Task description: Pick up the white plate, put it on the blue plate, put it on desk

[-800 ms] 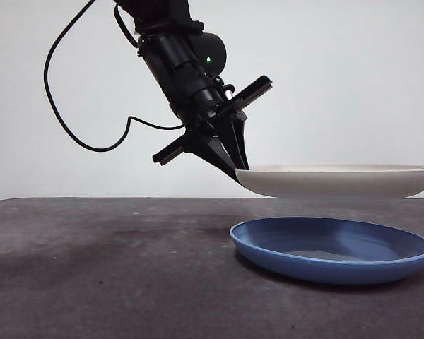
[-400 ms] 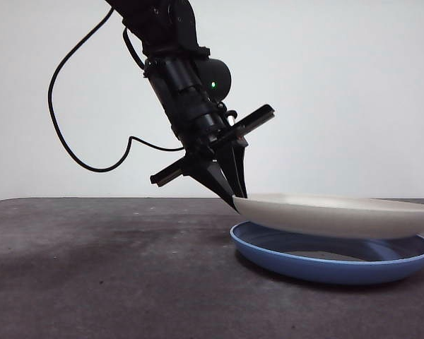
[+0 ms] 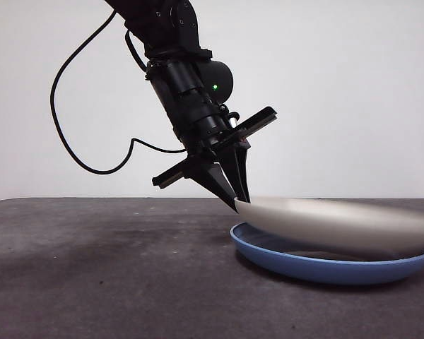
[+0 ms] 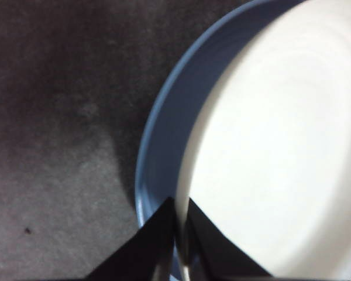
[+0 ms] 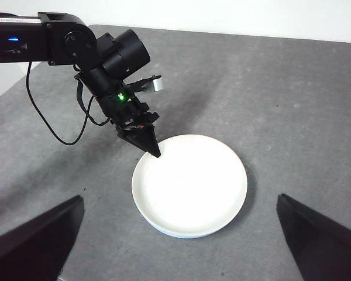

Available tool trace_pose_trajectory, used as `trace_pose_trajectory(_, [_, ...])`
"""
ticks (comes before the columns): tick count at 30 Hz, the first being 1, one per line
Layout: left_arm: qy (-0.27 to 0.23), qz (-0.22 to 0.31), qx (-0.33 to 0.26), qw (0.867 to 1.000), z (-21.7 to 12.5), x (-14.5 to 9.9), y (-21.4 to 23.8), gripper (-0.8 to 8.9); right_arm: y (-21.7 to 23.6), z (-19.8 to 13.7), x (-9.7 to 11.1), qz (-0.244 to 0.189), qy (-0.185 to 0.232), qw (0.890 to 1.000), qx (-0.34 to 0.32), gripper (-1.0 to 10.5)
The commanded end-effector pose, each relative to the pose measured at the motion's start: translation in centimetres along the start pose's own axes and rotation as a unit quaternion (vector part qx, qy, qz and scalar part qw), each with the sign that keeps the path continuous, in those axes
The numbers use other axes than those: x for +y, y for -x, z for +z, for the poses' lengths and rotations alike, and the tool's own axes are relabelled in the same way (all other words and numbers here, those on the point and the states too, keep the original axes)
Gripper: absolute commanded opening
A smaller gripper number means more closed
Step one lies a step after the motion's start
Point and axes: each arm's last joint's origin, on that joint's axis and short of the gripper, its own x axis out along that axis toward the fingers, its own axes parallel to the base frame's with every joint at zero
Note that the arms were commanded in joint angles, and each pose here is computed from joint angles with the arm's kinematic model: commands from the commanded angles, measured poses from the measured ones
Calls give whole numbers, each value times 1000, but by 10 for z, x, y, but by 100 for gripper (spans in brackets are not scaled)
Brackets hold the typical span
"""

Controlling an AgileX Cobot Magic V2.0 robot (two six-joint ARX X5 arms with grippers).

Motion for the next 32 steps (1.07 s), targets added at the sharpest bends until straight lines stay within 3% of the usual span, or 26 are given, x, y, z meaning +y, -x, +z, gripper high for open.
trace_pose_trajectory(1, [-19,-3,-1,1000,4,-4,-6,162,4,3,2,2,8,1000,-12,570])
trace_pose_trajectory(10, [-35,-5,-6,999,7,-8,0,502,4,3,2,2,8,1000,-11,570])
trace_pose_trajectory(14, [-51,-3,-13,999,10,-16,12,597,4,3,2,3,7,1000,-11,570])
trace_pose_trajectory(23, [-112,2,-4,994,2,-43,76,598,4,3,2,2,6,1000,-11,570])
trace_pose_trajectory(29, [-157,-2,-28,987,-31,-65,138,596,4,3,2,3,-6,1000,-11,570])
trace_pose_trajectory(32, [-178,-8,-66,982,-54,-78,174,596,4,3,2,3,-13,1000,-10,570])
